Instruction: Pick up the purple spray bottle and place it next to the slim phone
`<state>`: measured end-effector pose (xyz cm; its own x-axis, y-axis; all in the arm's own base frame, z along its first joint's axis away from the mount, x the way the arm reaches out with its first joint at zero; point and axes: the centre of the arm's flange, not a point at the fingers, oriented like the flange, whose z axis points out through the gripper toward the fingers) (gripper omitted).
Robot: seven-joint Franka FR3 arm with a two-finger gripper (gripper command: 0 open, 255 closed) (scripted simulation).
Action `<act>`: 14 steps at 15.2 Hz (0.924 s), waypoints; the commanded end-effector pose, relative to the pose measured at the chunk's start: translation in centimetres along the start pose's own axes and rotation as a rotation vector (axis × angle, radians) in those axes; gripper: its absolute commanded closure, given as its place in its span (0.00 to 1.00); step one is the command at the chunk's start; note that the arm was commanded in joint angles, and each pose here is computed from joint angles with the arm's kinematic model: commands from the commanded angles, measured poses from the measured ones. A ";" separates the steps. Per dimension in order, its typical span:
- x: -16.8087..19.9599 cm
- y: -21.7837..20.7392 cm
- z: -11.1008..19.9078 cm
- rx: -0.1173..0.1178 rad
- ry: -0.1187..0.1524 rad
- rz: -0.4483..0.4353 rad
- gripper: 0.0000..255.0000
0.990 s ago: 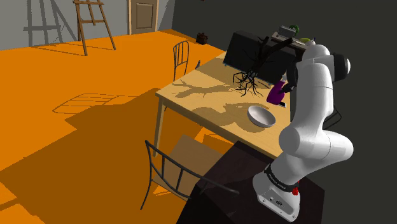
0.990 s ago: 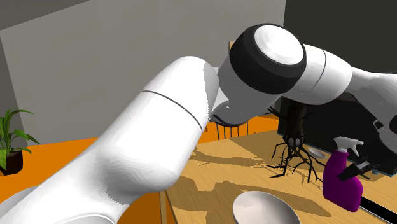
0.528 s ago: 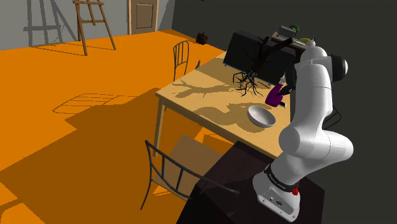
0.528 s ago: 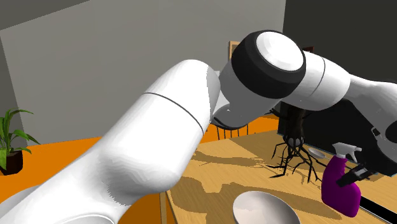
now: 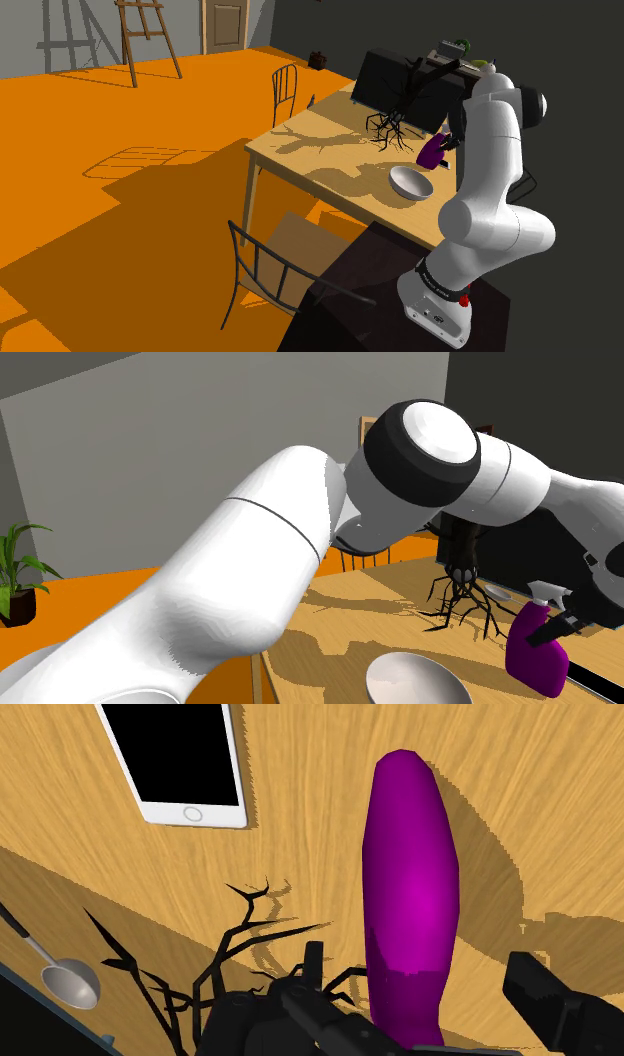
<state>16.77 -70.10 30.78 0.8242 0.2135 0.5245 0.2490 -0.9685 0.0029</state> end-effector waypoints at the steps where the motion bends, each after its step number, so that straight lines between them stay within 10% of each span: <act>1: 0.0 0.0 0.0 0.000 0.000 0.000 0.00; 14: 0.0 0.0 -5.0 0.000 0.000 0.000 0.00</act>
<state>14.23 -70.74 35.03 0.8242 0.2135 0.5245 0.2490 -0.9685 0.0030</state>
